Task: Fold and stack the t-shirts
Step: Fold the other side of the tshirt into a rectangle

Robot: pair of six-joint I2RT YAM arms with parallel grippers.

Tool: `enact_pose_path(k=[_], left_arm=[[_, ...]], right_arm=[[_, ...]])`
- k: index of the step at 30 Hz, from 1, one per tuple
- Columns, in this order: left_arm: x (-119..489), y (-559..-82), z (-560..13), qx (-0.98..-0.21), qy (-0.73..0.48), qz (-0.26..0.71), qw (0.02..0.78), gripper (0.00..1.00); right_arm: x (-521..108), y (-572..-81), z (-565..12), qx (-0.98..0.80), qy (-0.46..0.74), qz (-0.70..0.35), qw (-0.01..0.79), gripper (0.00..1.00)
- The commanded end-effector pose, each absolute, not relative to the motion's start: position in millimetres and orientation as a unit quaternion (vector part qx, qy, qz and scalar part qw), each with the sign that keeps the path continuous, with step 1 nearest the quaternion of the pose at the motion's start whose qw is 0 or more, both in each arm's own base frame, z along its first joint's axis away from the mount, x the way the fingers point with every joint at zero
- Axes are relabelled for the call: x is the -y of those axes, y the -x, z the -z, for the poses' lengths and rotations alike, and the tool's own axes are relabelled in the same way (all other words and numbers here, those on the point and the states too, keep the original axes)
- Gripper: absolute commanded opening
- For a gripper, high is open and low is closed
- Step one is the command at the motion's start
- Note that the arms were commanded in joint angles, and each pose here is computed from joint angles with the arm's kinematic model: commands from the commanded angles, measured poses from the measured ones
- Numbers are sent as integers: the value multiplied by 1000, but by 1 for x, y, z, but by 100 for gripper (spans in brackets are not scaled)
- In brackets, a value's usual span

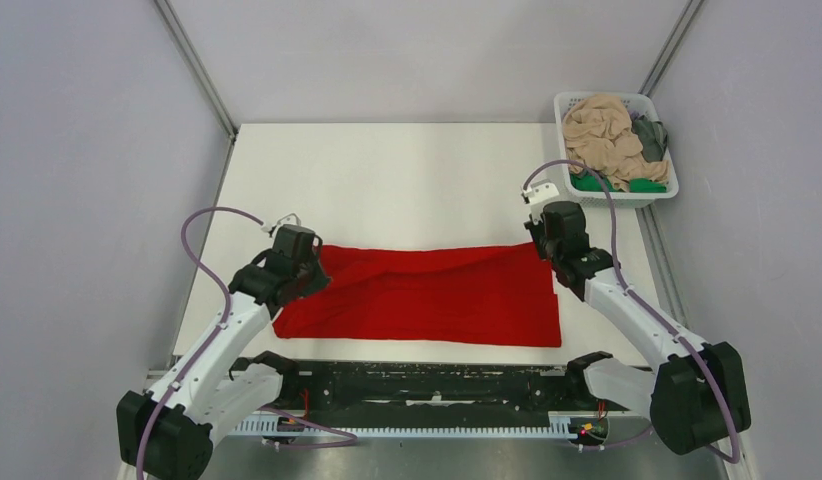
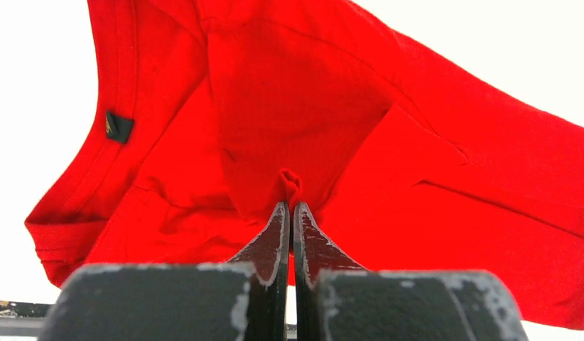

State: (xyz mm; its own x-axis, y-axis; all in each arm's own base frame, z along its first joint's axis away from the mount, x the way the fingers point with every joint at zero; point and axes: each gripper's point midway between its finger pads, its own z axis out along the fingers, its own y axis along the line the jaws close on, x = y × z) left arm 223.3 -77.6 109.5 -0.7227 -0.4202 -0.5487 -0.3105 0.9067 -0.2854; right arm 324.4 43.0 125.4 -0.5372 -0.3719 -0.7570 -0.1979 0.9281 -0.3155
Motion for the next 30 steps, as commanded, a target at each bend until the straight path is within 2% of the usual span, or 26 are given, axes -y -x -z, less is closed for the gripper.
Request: enact_pose_path(k=[1,5,6,7,10,11,12,18,24,30], left_arm=[[83,-200,-98,-928,221,110,278,5],[81,-172,-82,-936,252,103,225,11],[80,-165,-81,-937,256,99,215,21],[80,-159,-82,-937,262,99,210,46],[86,-152,-93,-932,268,124,210,83],[87,-154,-100,-930,263,133,221,96],[88,-157,-107,-928,256,140,232,100],[107,-199,-134,-926,184,169,285,100],[142,-255,-116,-929,153,196,275,100],[170,-267,-75,-941,132,223,216,100]], right_arm=[[-35,-301,-108,-882,151,111,431,6],[-27,-278,-93,-897,110,108,414,12],[-26,-272,-89,-901,97,105,410,14],[-26,-269,-90,-902,86,100,411,21],[-29,-264,-98,-901,55,75,424,58],[-30,-264,-105,-897,50,71,433,75],[-28,-264,-113,-892,40,71,445,97],[-2,-268,-148,-836,-139,81,525,98],[-35,-278,-156,-822,-76,-4,564,98],[-37,-275,-142,-839,-52,2,542,98]])
